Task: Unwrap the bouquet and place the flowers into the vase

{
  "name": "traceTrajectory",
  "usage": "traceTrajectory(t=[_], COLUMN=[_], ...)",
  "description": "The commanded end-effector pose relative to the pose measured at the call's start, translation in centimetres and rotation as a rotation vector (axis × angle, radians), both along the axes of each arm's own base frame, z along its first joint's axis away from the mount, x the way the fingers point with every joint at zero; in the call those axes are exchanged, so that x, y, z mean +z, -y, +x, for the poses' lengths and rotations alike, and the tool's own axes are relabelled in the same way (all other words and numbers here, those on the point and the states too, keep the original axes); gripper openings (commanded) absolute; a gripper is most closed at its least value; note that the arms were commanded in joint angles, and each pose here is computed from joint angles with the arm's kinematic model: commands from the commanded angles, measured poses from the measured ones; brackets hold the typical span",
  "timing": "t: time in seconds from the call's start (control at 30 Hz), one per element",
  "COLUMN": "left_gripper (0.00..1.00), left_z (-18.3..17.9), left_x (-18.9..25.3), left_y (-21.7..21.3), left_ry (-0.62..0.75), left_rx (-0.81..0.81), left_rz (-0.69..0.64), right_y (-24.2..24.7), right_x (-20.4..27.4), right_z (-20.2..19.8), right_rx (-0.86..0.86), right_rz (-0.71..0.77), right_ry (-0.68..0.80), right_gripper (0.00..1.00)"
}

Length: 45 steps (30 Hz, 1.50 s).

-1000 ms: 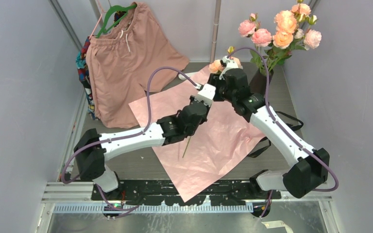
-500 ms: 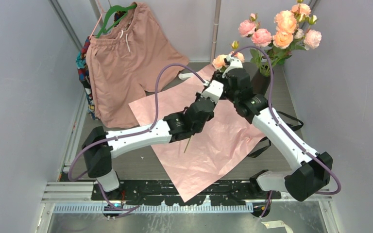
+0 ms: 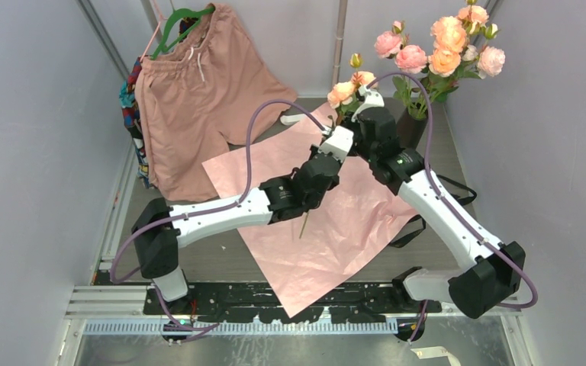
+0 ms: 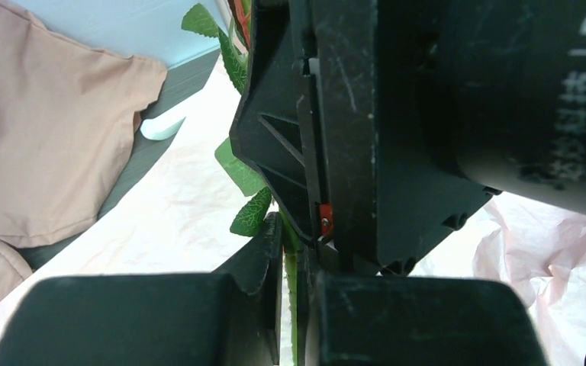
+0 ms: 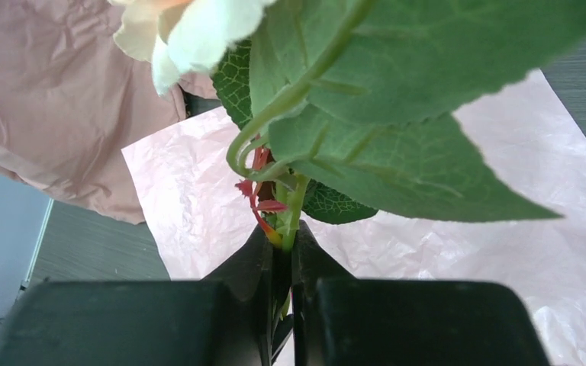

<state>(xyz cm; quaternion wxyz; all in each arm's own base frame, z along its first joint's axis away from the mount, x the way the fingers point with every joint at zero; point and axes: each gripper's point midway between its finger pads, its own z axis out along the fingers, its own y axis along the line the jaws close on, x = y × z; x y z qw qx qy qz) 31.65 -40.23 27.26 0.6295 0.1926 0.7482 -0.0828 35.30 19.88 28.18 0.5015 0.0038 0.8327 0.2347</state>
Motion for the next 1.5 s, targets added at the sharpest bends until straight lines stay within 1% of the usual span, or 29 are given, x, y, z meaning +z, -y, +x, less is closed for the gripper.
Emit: traceTrajectory(t=[0.0, 0.03, 0.1, 0.17, 0.23, 0.3, 0.33, 0.4, 0.5, 0.63, 0.77, 0.9, 1.0, 1.17, 1.27, 1.47], left_gripper=[0.13, 0.19, 0.27, 0.44, 0.64, 0.79, 0.85, 0.91, 0.93, 0.93, 0.93, 0.93, 0.93, 0.94, 0.94, 0.94], left_z=[0.2, -0.2, -0.9, -1.5, -2.3, -3.5, -4.2, -5.5, -6.8, -7.8, -8.0, -8.0, -8.1, -8.2, -8.1, -8.0], left_x=[3.3, 3.7, 4.1, 4.4, 4.3, 4.1, 4.0, 3.6, 2.2, 0.1, -1.5, -2.8, -3.4, -3.9, -4.0, -3.3], left_y=[-0.4, -0.6, -1.3, -2.4, -3.2, -4.1, -4.7, -5.6, -7.9, -9.9, -11.2, -11.8, -11.9, -13.1, -13.4, -13.6], left_ry=[0.028, 0.027, 0.025, 0.022, 0.004, -0.013, -0.019, -0.04, -0.085, -0.111, -0.125, -0.142, -0.149, -0.153, -0.141, -0.126], left_rx=[0.013, -0.001, -0.012, -0.014, -0.024, -0.04, -0.046, -0.069, -0.051, -0.034, 0.002, 0.027, 0.027, 0.071, 0.076, 0.075], left_rz=[-0.112, -0.132, -0.153, -0.162, -0.163, -0.177, -0.187, -0.219, -0.273, -0.326, -0.301, -0.275, -0.271, -0.287, -0.283, -0.263], right_y=[-0.2, -0.3, -0.4, -0.6, -0.6, -0.5, -0.4, 0.2, 1.2, 3.4, 6.0, 8.6, 11.0, 14.6, 16.6, 19.9], right_x=[2.8, 2.7, 2.7, 3.0, 3.4, 4.0, 4.0, 4.5, 6.0, 9.7, 13.9, 19.0, 21.7, 24.9, 26.3, 27.6], right_z=[-0.7, -0.6, -0.3, -0.1, 0.0, 0.5, 0.9, 1.8, 3.2, 5.0, 6.6, 7.3, 7.5, 7.8, 7.9, 9.0], right_rx=[0.032, 0.031, 0.031, 0.032, 0.033, 0.026, 0.019, -0.013, -0.068, -0.153, -0.224, -0.286, -0.348, -0.446, -0.507, -0.598], right_rz=[-0.031, -0.035, -0.036, -0.034, -0.035, -0.051, -0.073, -0.117, -0.166, -0.181, -0.182, -0.201, -0.209, -0.239, -0.284, -0.31], right_ry=[0.081, 0.079, 0.08, 0.083, 0.093, 0.113, 0.119, 0.135, 0.173, 0.248, 0.32, 0.466, 0.562, 0.654, 0.694, 0.744], right_gripper=[0.01, 0.01, 0.01, 0.01, 0.01, 0.01, 0.01, 0.01, 0.01, 0.01, 0.01, 0.01, 0.01, 0.01, 0.01, 0.01])
